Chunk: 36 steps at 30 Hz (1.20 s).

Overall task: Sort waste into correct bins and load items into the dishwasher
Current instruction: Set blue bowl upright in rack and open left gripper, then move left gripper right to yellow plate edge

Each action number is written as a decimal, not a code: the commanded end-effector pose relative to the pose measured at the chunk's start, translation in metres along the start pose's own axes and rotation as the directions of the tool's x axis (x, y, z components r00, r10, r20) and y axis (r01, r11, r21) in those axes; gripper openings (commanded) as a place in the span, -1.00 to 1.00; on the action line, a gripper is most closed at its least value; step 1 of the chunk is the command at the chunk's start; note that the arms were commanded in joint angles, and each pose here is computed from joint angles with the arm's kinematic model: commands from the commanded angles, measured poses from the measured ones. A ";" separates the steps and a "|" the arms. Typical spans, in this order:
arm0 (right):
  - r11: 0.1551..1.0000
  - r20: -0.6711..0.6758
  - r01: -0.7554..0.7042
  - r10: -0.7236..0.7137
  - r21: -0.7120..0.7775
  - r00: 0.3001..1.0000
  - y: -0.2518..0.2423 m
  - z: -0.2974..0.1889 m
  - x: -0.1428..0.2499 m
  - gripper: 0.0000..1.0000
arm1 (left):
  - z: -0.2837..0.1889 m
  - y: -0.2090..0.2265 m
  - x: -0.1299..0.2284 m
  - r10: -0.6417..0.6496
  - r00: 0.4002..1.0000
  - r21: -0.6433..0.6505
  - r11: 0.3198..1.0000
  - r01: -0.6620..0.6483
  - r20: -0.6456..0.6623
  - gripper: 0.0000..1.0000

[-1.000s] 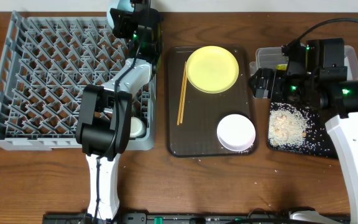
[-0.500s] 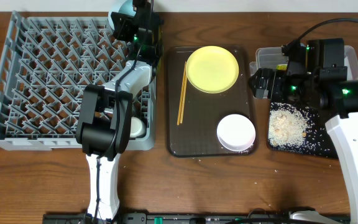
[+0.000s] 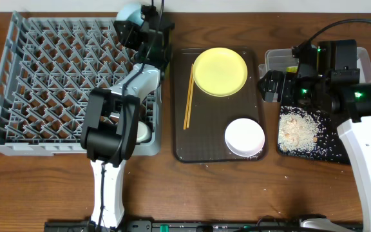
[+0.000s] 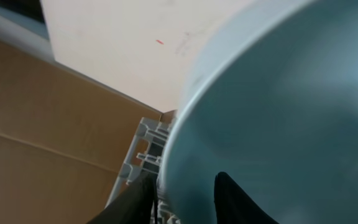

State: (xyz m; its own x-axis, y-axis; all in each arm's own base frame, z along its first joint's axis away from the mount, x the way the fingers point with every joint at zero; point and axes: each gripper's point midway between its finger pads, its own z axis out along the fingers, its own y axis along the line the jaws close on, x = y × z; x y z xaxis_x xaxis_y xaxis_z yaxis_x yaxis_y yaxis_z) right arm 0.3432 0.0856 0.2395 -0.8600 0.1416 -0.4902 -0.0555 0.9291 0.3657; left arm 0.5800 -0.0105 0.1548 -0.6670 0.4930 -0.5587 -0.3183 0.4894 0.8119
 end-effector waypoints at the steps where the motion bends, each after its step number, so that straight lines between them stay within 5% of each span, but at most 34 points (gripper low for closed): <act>1: 1.000 0.005 0.009 -0.009 0.005 1.000 -0.002 -0.001 -0.002 0.98 | -0.009 -0.011 0.003 0.034 0.999 0.003 0.999 -0.033 -0.007 -0.28; 18: 1.000 0.005 0.009 -0.009 0.005 1.000 -0.002 -0.001 -0.002 0.98 | -0.040 -0.028 -0.003 0.077 0.997 0.038 0.996 -0.077 0.003 0.26; 27: 1.000 0.005 0.009 -0.009 0.005 1.000 -0.002 -0.001 -0.002 0.99 | -0.067 0.002 -0.035 -0.029 0.997 0.055 0.998 0.026 0.066 0.37; 36: 1.000 0.005 0.009 -0.009 0.005 1.000 -0.002 -0.001 -0.002 0.98 | -0.091 -0.030 -0.021 -0.079 0.996 0.206 0.976 0.072 0.027 0.41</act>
State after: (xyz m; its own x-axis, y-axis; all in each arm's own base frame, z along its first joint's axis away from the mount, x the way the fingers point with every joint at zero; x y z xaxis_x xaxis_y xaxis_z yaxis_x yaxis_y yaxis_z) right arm 0.3432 0.0856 0.2395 -0.8600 0.1416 -0.4902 -0.0555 0.9291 0.3657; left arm 0.5445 -0.0931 0.1558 -0.6569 0.5425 -0.5236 -0.1723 0.5680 0.8048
